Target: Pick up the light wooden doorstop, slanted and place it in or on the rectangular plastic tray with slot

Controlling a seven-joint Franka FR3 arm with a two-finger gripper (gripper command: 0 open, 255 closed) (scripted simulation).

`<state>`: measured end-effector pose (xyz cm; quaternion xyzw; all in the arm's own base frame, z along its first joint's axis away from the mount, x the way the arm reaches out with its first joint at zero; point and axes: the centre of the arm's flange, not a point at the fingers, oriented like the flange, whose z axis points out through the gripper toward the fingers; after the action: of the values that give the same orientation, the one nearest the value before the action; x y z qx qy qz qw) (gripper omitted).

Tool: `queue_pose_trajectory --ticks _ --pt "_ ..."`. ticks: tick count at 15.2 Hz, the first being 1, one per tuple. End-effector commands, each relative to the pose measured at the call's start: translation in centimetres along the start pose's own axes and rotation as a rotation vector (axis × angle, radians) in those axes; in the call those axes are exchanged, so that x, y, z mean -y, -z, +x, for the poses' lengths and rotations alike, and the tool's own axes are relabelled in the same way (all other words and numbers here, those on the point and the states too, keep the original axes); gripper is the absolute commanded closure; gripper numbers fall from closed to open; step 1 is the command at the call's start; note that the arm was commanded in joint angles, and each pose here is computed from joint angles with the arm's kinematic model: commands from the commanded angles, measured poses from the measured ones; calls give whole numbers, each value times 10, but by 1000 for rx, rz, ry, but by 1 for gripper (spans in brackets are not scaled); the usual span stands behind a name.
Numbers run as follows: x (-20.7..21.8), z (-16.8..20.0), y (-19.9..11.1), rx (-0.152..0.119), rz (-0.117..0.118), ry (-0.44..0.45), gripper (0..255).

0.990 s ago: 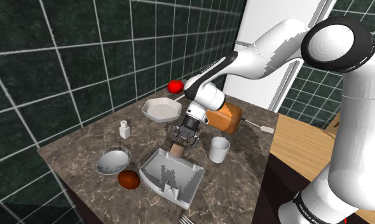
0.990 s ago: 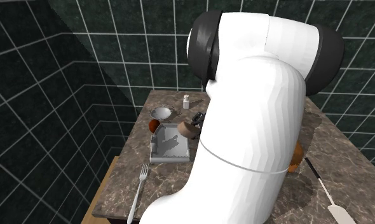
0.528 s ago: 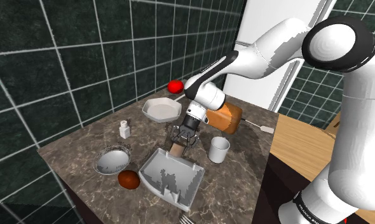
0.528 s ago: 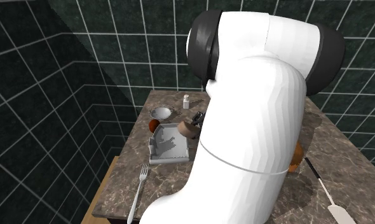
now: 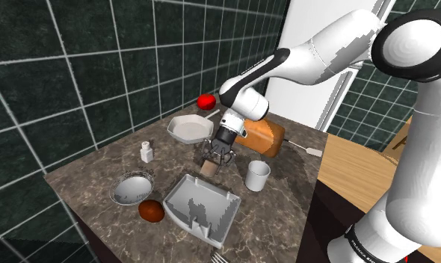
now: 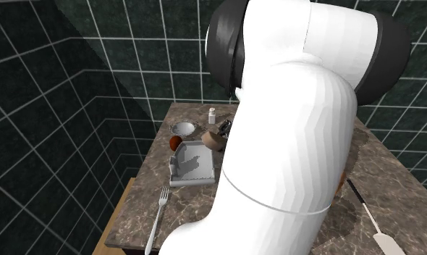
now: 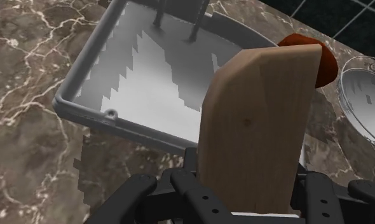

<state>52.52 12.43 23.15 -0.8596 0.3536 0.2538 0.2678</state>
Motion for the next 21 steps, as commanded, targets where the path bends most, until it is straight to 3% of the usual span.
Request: queue_pose_trajectory --ticks 1,21 --pt "2 -6 8 0 0 0 255" --pt "32 -72 85 0 0 0 255"
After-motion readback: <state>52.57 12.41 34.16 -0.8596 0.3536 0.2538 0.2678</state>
